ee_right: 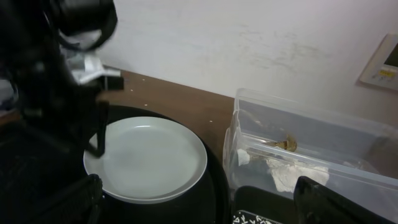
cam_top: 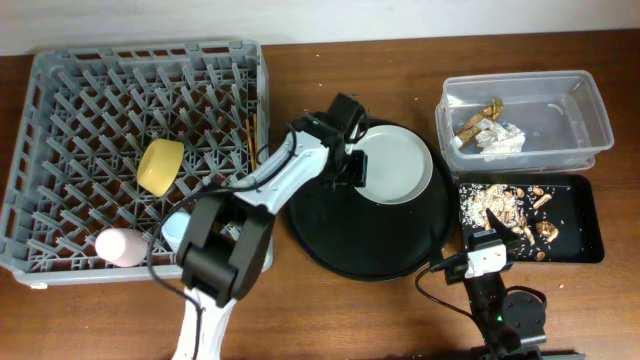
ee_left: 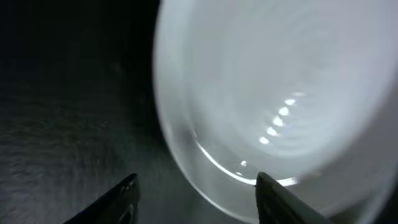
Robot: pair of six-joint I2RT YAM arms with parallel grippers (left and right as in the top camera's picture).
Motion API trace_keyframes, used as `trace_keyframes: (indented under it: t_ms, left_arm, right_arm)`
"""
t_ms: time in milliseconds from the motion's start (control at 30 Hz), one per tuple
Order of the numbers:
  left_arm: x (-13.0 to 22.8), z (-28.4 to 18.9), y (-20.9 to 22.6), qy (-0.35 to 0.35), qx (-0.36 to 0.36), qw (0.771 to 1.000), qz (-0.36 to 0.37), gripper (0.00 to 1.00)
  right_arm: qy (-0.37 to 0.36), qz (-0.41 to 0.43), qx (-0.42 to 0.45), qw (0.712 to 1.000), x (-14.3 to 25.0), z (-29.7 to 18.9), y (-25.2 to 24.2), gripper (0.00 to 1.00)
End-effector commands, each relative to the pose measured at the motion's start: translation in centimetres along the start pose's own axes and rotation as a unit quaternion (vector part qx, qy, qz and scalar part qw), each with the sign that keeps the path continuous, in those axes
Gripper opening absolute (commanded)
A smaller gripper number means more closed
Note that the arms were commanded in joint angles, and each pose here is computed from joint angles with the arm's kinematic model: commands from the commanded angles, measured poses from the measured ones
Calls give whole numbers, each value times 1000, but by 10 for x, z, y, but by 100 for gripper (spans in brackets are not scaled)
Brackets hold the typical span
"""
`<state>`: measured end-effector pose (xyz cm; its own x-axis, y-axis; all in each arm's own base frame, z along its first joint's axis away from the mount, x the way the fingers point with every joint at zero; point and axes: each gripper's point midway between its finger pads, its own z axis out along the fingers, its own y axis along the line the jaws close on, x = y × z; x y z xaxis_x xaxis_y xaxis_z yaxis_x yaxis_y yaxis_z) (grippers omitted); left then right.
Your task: Sort waste into correct bins and load items into the dishwasher rack
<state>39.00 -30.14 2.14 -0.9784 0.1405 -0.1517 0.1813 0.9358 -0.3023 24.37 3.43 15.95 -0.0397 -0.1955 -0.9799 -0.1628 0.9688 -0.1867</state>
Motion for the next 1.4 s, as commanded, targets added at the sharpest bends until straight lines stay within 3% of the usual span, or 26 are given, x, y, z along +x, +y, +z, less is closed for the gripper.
trace_keyframes:
  t_ms: [0,33,67,100,133,267,400,500,533,633,700,800,900,1067,1133,1167,1200,1300,1333,1367]
  left_arm:
    - [11,31,16,28,-17,999,-42,47]
    - [13,36,18,33,-20,998,-44,38]
    - [14,38,19,36,-21,998,-44,18]
    - [16,37,20,40,-23,998,-45,6]
    - [15,29,22,44,-27,998,-48,0]
    - [-10,-35,59,23,-73,995,-70,0]
    - [-34,-183,131,-93,-221,967,-92,0]
    - [-21,-308,176,-210,-347,907,-117,0]
    - [-13,-355,184,-254,-395,875,-113,0]
    - [14,-424,211,-281,-537,786,-121,0]
    - [15,-417,218,-271,-558,775,-120,0]
    - [15,-367,233,-231,-571,781,-105,0]
    - [19,-310,239,-211,-566,792,-88,0]
    - [30,-279,240,-202,-540,810,-106,0]
    - [30,-275,238,-200,-530,817,-106,9]
    - [30,-269,235,-195,-515,828,-107,41]
    - [32,-264,232,-188,-502,838,-106,57]
    - [38,-255,218,-173,-442,873,-109,76]
    - [43,-259,205,-171,-404,892,-112,99]
    - [48,-266,195,-171,-373,905,-112,99]
  right_arm:
    - [1,-1,2,1000,2,0,-1,98]
    - [1,-1,2,1000,2,0,-1,98]
    - [1,-1,2,1000,2,0,-1,98]
    - [1,-1,2,1000,2,0,-1,98]
    - [1,-1,2,1000,2,0,-1,99]
    - [1,-1,2,1000,2,0,-1,98]
    - [1,-1,2,1000,2,0,-1,98]
    - [1,-1,2,1000,2,0,-1,98]
    - [1,-1,2,1000,2,0,-1,98]
    - [1,-1,2,1000,2,0,-1,98]
    - [1,-1,2,1000,2,0,-1,98]
    - [1,-1,2,1000,2,0,-1,98]
    - [1,-1,2,1000,2,0,-1,98]
    - [1,-1,2,1000,2,0,-1,98]
    - [1,-1,2,1000,2,0,-1,98]
    - [1,-1,2,1000,2,0,-1,98]
    - [1,-1,2,1000,2,0,-1,98]
    - [1,-1,2,1000,2,0,-1,98]
    - [1,-1,2,1000,2,0,-1,98]
    - [1,-1,2,1000,2,0,-1,99]
